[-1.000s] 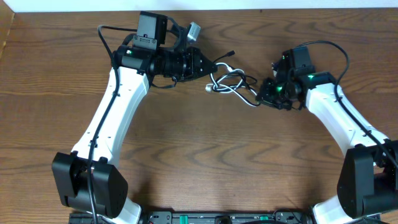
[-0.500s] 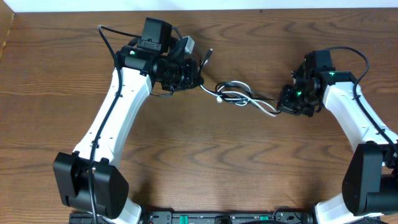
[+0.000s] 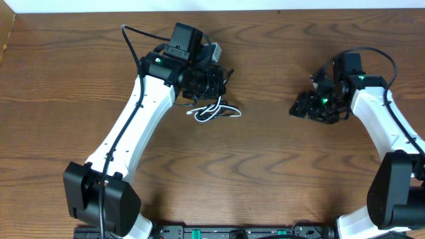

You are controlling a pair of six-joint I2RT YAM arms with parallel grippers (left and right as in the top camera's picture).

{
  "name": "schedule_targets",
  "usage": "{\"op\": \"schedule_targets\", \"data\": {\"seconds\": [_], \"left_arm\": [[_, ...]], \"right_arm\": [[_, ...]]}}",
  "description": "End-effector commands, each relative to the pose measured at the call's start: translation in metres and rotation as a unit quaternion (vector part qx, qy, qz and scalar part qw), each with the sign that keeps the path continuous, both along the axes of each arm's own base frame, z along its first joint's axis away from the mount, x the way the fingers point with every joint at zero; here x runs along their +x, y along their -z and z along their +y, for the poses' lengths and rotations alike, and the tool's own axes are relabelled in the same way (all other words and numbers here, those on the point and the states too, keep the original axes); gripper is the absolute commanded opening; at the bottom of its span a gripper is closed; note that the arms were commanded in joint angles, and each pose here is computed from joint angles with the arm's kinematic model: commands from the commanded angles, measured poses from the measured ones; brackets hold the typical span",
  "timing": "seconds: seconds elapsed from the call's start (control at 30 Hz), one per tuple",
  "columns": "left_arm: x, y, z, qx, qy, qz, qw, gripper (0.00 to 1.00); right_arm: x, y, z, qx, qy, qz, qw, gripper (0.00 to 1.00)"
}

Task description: Untangle cables

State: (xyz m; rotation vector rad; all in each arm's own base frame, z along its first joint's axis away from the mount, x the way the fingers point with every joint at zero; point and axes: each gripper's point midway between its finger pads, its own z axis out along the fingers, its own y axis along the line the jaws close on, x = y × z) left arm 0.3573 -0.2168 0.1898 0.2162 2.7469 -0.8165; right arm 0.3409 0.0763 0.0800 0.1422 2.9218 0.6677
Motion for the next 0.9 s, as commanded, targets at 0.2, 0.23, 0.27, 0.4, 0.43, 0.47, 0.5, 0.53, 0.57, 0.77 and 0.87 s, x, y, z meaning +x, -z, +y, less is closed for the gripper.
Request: {"op": "schedule_targets", "data": {"seconds": [0.2, 0.23, 0.27, 0.4, 0.43, 0.47, 0.5, 0.53, 0.57, 0.77, 0.87], "left_arm": [[0.008, -0.003, -0.005, -0.017, -0.028, 0.0, 0.999, 0.07], [0.011, -0.005, -0.006, -0.025, -0.044, 0.005, 0.999, 0.07], [0.016, -0.008, -0.008, -0.039, -0.073, 0.015, 0.996, 0.08], [0.027, -0.016, -0.012, -0.083, -0.164, 0.054, 0.981, 0.07], [0.03, -0.017, -0.013, -0.096, -0.188, 0.068, 0.975, 0.07], [0.031, -0.018, -0.014, -0.104, -0.208, 0.08, 0.969, 0.07], [0.032, -0.019, -0.014, -0.112, -0.228, 0.094, 0.963, 0.08], [0.032, -0.019, -0.014, -0.118, -0.246, 0.109, 0.956, 0.07], [0.032, -0.019, -0.014, -0.124, -0.264, 0.123, 0.949, 0.08], [0.031, -0.019, -0.015, -0.141, -0.307, 0.161, 0.927, 0.07], [0.028, -0.021, -0.018, -0.149, -0.299, 0.169, 0.927, 0.07]], "right_arm": [[0.01, -0.072, 0.078, 0.232, -0.132, -0.107, 0.958, 0.65], [0.009, -0.078, 0.086, 0.25, -0.143, -0.112, 0.951, 0.65], [0.008, -0.085, 0.097, 0.268, -0.157, -0.121, 0.943, 0.65], [0.007, -0.098, 0.12, 0.294, -0.199, -0.155, 0.922, 0.65], [0.008, -0.102, 0.125, 0.299, -0.208, -0.165, 0.916, 0.65], [0.01, -0.106, 0.13, 0.305, -0.219, -0.179, 0.909, 0.64], [0.012, -0.11, 0.134, 0.309, -0.228, -0.193, 0.903, 0.64], [0.015, -0.113, 0.138, 0.309, -0.238, -0.211, 0.897, 0.63], [0.018, -0.116, 0.141, 0.306, -0.243, -0.224, 0.893, 0.63], [0.039, -0.125, 0.165, 0.272, -0.248, -0.287, 0.884, 0.57], [0.042, -0.12, 0.173, 0.247, -0.249, -0.296, 0.888, 0.52]]}}
